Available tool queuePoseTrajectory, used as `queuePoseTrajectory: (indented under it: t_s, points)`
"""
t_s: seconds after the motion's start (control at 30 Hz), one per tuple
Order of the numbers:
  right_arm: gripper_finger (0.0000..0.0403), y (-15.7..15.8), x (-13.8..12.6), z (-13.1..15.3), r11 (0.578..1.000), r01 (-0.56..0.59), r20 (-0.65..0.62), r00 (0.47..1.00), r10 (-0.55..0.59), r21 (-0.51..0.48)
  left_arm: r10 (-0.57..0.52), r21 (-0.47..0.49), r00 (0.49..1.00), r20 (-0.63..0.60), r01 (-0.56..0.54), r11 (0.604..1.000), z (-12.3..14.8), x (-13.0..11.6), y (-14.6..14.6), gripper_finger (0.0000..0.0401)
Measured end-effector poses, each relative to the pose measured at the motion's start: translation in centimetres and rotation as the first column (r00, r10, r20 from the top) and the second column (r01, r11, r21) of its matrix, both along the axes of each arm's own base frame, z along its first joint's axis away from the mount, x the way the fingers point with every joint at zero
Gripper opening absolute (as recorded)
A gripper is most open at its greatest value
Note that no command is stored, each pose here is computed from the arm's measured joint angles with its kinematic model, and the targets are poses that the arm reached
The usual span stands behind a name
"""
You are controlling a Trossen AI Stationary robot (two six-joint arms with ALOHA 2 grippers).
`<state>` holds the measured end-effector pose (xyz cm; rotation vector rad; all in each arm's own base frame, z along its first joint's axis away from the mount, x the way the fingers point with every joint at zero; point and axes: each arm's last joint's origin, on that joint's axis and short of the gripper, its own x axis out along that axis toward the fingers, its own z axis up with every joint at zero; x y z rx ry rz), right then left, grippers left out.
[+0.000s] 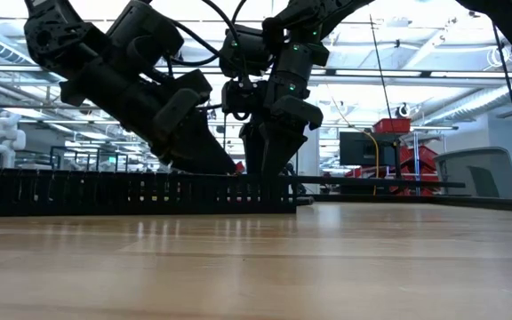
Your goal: Ziptie cables
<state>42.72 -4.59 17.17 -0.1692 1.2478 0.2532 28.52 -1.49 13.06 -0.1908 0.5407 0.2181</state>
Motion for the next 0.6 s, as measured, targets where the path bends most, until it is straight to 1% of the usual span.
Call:
queuePoseTrajectory:
  t_s: [0.3,0.6]
  points:
    - [0.0244,0.0,0.0,0.0,1.0,0.0,0.0,1.0,0.0,0.0,0.0,-0.001,1.0,-0.016,0.0,1.0,-0.7,0.16,-0.01,0.0332]
    - [0.0244,0.0,0.01,0.0,1.0,0.0,0.001,1.0,0.0,0.0,-0.002,0.002,1.0,-0.016,0.002,1.0,-0.71,0.17,-0.02,0.0329]
